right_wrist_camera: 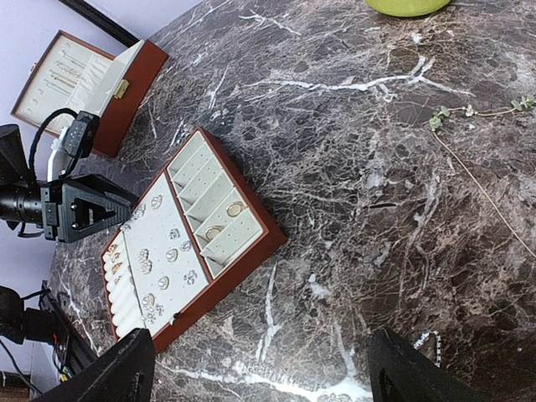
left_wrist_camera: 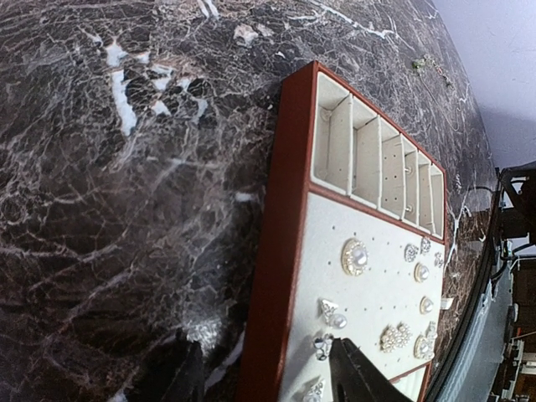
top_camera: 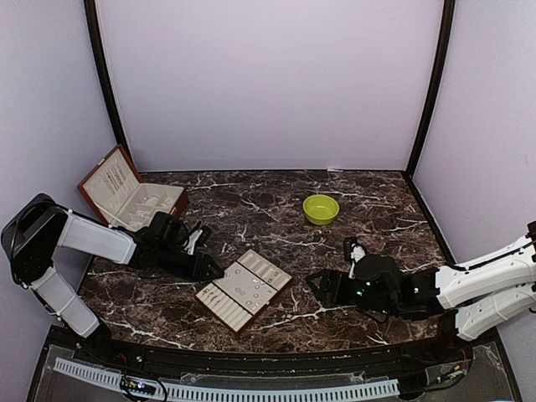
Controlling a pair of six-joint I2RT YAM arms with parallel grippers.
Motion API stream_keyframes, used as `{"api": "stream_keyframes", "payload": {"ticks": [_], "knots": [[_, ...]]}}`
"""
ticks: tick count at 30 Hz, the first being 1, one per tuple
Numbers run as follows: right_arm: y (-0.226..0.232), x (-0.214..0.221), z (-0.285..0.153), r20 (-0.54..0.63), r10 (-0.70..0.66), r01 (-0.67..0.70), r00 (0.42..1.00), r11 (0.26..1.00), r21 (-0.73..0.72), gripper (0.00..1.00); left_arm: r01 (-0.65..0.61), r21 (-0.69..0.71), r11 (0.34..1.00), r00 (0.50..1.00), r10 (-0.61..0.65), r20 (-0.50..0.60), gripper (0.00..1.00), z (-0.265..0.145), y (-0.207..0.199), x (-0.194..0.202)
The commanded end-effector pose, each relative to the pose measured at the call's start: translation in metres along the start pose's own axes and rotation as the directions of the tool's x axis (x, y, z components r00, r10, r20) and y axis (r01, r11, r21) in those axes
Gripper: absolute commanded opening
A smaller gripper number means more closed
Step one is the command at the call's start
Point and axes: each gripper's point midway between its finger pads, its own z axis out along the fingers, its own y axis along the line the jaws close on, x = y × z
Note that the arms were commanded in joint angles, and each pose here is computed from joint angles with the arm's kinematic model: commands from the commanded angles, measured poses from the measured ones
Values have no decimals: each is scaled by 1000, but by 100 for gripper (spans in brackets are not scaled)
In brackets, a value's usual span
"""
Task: Organize the mixed jewelry
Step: Adjust the earring on the earring holder.
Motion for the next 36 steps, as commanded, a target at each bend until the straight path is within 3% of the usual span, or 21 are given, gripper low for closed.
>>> {"api": "stream_keyframes", "payload": {"ticks": [1,36], "knots": [[0,-3,0,15,23,-23,1000,1000,-15,89,-15,-1,1000,1000,15,-4,53,-5,1,6],[-7,-1,-4,23,37,-36,999,999,-8,89,-100,-168,981,993,88,-75,50,0,17,13]]}}
